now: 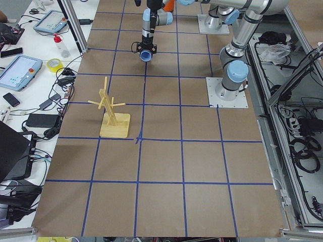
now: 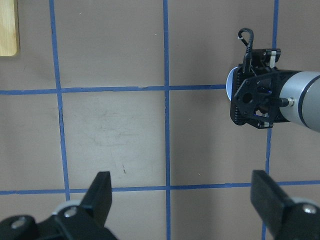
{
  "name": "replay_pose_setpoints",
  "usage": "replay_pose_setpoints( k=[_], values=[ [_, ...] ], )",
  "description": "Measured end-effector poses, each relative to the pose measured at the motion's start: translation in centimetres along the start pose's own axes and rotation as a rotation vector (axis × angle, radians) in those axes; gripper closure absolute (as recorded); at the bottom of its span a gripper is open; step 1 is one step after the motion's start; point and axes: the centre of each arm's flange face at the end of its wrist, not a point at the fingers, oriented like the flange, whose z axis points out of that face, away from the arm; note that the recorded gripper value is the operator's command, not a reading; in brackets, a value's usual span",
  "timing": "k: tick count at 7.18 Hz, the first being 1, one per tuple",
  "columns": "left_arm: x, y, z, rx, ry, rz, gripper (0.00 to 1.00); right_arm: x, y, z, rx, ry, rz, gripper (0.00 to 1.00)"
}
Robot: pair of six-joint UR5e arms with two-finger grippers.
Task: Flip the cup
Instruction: 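Lay the cup on its side and open the right gripper, then raise the right gripper away while the left gripper reaches toward the cup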
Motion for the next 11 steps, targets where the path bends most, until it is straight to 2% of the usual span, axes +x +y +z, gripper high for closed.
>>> replay_pose_setpoints(
  k=[3,6,9,11],
  values=[
    [0.0,0.0,0.0,0.000,0.000,0.000,0.00,0.0,-0.3,-0.7,0.018,-0.003,0.027,0.00],
    [0.0,-0.1,-0.1,0.006,0.000,0.000,0.00,0.8,0.4,-4.9,0.023,0.015,0.056,0.00],
    [0.0,-0.5,0.9,-0.006,0.003,0.015,0.00,3.3,5.4,-12.3,0.004,0.016,0.227,0.00],
    [-0.5,-1.5,3.9,-0.022,0.012,0.018,0.00,4.3,9.7,-16.8,-0.015,0.009,0.429,0.00]
  ],
)
